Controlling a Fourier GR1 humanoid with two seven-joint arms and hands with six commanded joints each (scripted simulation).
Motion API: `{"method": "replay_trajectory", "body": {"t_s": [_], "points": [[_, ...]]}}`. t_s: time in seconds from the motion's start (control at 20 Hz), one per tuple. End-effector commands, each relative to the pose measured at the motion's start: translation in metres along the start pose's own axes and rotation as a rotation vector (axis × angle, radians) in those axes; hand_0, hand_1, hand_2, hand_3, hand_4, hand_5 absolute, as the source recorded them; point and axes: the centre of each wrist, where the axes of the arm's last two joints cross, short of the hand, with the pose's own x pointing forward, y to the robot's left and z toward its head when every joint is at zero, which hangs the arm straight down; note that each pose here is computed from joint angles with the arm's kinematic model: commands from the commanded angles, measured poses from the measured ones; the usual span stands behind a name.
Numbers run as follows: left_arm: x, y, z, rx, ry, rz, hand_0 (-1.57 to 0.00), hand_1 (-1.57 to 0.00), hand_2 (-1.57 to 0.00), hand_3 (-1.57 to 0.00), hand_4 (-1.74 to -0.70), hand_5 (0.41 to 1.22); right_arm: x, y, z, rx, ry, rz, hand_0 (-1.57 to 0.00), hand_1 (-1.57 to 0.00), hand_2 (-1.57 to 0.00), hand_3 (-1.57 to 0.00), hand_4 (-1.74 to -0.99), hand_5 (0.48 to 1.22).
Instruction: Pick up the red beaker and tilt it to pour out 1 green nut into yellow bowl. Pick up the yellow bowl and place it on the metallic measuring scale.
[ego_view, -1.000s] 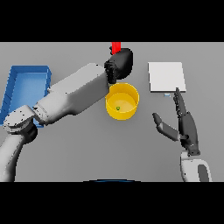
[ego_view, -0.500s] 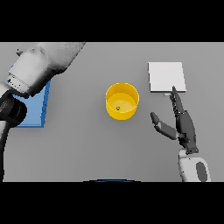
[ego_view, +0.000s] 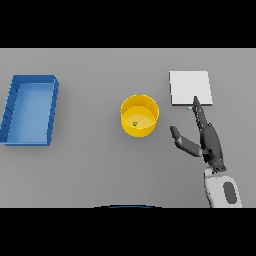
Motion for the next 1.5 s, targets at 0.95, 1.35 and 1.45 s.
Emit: {"method": "replay_trajectory", "body": {"t_s": [0.95, 1.35, 1.45], "points": [[-0.122, -0.211, 0.087, 0.055, 0.529, 0.643, -1.57, -1.57, -1.57, -1.57, -1.74, 0.984, -0.007, -0.007, 0.006, 0.037, -0.002, 0.010, 0.00, 0.00, 0.00, 0.00, -1.161, 0.671], [-0.119, -0.192, 0.116, -0.147, 0.431, 0.691, -0.60, -0.55, -0.52, -0.54, -0.98, 0.664, -0.006, -0.007, 0.005, 0.024, -0.007, -0.002, 0.00, 0.00, 0.00, 0.00, -1.153, 0.670], [-0.119, -0.193, 0.115, -0.184, 0.447, 0.625, -0.38, -0.35, -0.33, -0.34, -0.88, 0.644, -0.003, -0.006, 0.002, 0.019, -0.008, -0.003, 0.00, 0.00, 0.00, 0.00, -1.155, 0.669]]}}
